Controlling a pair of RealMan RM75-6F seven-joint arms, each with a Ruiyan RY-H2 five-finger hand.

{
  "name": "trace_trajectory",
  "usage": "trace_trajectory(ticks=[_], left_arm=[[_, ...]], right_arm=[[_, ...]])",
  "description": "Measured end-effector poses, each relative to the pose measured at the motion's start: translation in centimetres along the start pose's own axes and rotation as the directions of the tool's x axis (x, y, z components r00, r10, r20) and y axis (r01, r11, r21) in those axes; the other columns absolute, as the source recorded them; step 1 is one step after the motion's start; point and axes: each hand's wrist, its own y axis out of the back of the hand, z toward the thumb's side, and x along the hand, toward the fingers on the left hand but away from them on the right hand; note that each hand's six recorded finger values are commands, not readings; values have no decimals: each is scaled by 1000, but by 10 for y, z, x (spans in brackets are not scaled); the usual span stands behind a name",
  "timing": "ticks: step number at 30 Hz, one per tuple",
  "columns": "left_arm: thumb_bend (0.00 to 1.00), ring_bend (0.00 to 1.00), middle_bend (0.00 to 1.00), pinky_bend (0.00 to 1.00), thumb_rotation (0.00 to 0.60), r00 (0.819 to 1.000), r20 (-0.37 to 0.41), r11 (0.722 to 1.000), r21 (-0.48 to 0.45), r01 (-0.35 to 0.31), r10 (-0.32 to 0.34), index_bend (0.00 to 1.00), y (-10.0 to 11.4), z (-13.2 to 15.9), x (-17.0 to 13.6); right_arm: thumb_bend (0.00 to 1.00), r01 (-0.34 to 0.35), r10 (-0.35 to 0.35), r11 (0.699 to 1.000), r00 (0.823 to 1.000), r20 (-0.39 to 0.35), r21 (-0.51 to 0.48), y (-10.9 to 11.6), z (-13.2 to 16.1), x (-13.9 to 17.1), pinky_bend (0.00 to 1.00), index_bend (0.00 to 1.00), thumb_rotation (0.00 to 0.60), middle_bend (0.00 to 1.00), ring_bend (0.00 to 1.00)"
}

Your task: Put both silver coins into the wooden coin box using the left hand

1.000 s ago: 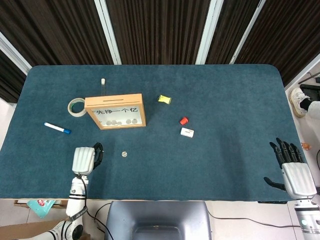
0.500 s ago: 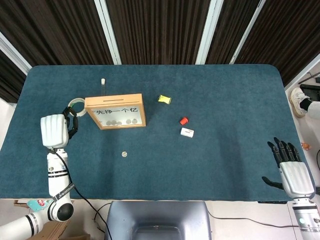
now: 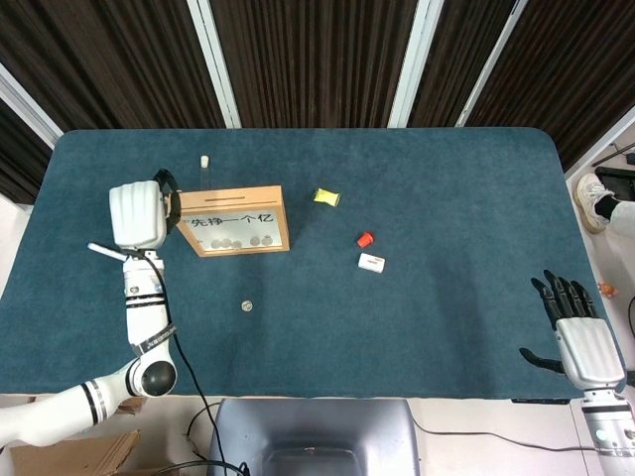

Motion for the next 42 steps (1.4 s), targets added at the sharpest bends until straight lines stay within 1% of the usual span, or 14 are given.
trace_trajectory(ticks=[5, 12, 17, 22, 29, 37, 42], left_arm=[[457, 1000, 1000, 1000, 600, 1000, -3, 1000, -6, 29, -29, 581, -9, 14, 6], [458, 1000, 1000, 1000, 600, 999, -11, 999, 4, 48, -48, 585, -16, 20, 9], [457, 1000, 1000, 1000, 600, 997, -10, 997, 10, 73, -73, 586, -27, 37, 10], [456, 1000, 1000, 1000, 600, 997, 5, 997, 42, 71, -71, 589, -35, 45, 9], [456, 1000, 1000, 1000, 600, 997, 20, 996, 44, 75, -76, 588, -42, 56, 7], [456, 1000, 1000, 1000, 600, 995, 25, 995, 49, 91, -92, 588, -49, 59, 5], [454, 1000, 1000, 1000, 600, 995, 30, 995, 50, 91, -92, 574, -51, 61, 5]], right_arm=[[170, 2, -2, 1000, 1000, 12, -6, 2, -4, -1, 0, 0, 600, 0, 0], [170, -1, 2, 1000, 1000, 15, -12, 2, -5, -1, 0, 0, 600, 0, 0], [170, -14, 14, 1000, 1000, 7, -18, 1, -5, -1, 0, 0, 600, 0, 0], [170, -17, 17, 1000, 1000, 3, -23, 1, -4, -1, 0, 0, 600, 0, 0], [170, -21, 21, 999, 1000, 8, -31, 1, -7, -3, 0, 0, 600, 0, 0], [170, -14, 15, 999, 1000, 9, -37, 4, -8, -1, 0, 0, 600, 0, 0], [170, -15, 15, 999, 1000, 10, -38, 5, -9, 0, 0, 0, 600, 0, 0]])
